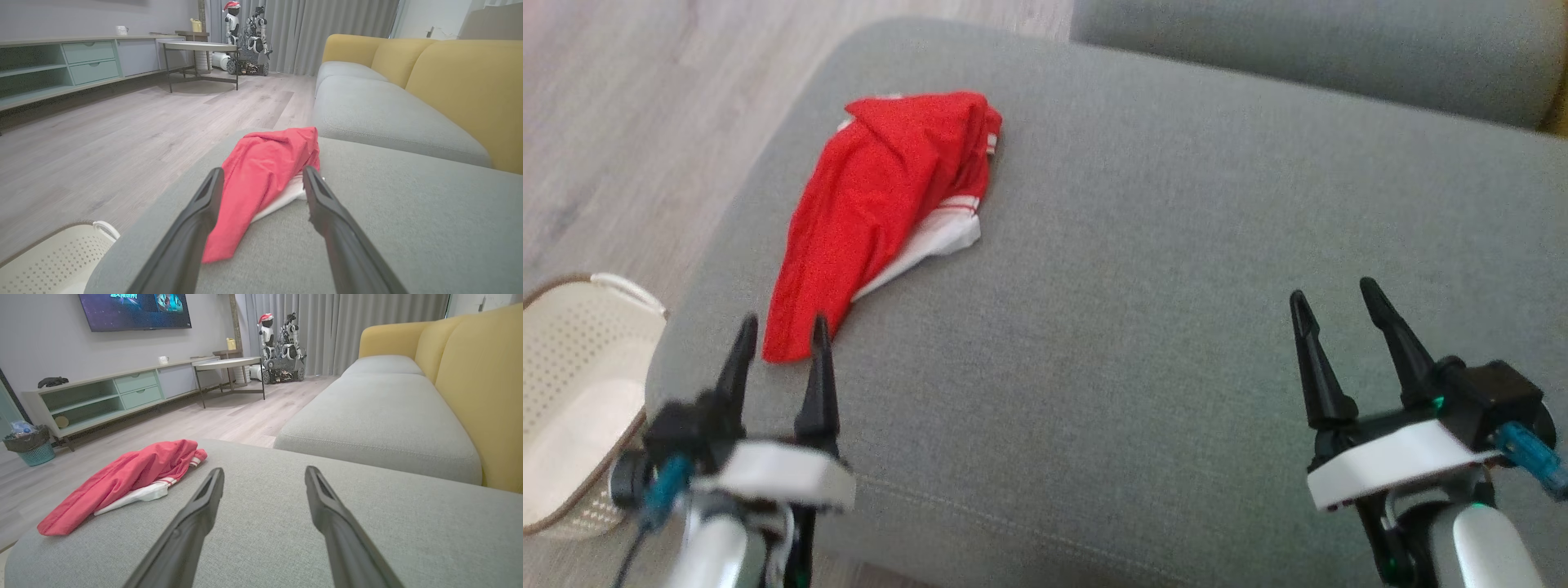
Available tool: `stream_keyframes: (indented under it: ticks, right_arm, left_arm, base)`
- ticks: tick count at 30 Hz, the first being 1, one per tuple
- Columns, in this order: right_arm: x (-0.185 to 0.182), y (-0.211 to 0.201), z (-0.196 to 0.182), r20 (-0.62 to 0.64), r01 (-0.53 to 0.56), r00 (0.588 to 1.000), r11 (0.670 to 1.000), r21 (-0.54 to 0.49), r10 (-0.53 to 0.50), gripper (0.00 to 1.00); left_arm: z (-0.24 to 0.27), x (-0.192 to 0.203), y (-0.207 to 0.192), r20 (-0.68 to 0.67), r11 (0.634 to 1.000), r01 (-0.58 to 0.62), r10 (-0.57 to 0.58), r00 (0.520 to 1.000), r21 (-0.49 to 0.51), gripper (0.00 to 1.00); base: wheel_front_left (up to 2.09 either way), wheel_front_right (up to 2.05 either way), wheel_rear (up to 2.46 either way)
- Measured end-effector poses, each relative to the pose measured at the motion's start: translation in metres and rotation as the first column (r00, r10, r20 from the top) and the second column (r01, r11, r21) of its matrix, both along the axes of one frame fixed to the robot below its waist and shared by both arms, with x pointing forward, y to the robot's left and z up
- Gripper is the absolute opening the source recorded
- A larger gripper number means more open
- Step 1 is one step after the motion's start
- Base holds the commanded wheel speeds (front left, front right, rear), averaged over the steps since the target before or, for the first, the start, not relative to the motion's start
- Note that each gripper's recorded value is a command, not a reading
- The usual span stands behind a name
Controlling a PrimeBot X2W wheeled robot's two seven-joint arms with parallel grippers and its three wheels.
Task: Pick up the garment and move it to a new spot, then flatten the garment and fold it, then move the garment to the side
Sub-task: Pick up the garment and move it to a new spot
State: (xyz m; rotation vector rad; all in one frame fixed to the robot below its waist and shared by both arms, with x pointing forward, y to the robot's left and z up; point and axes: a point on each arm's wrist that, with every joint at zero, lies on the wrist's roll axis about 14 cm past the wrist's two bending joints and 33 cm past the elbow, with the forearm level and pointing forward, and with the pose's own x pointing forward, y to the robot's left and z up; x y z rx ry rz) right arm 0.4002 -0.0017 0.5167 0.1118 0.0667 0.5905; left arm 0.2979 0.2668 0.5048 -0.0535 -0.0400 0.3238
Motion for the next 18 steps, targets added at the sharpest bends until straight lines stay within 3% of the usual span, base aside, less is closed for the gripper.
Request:
stream_keyframes:
  ticks: [8, 13, 18]
  right_arm:
    - [0.036, -0.006, -0.017, -0.024, -0.002, 1.0, 1.0, -0.03, 0.001, 1.0]
    - [0.054, -0.02, -0.041, -0.069, 0.021, 0.997, 0.998, -0.053, -0.025, 1.0]
    - [0.062, -0.039, -0.06, -0.107, 0.066, 0.992, 0.995, -0.069, -0.073, 1.0]
  left_arm:
    - [0.01, 0.1, 0.012, 0.009, 0.997, 0.068, -0.068, 0.998, 0.02, 1.0]
    - [-0.041, 0.148, 0.016, -0.162, 0.993, 0.114, -0.115, 0.98, -0.016, 1.0]
    - [-0.102, 0.169, 0.013, -0.347, 0.987, 0.124, -0.153, 0.925, -0.104, 1.0]
  base:
    - [0.0, 0.0, 0.0]
    - [0.0, 0.0, 0.0]
    - [0.0, 0.0, 0.0]
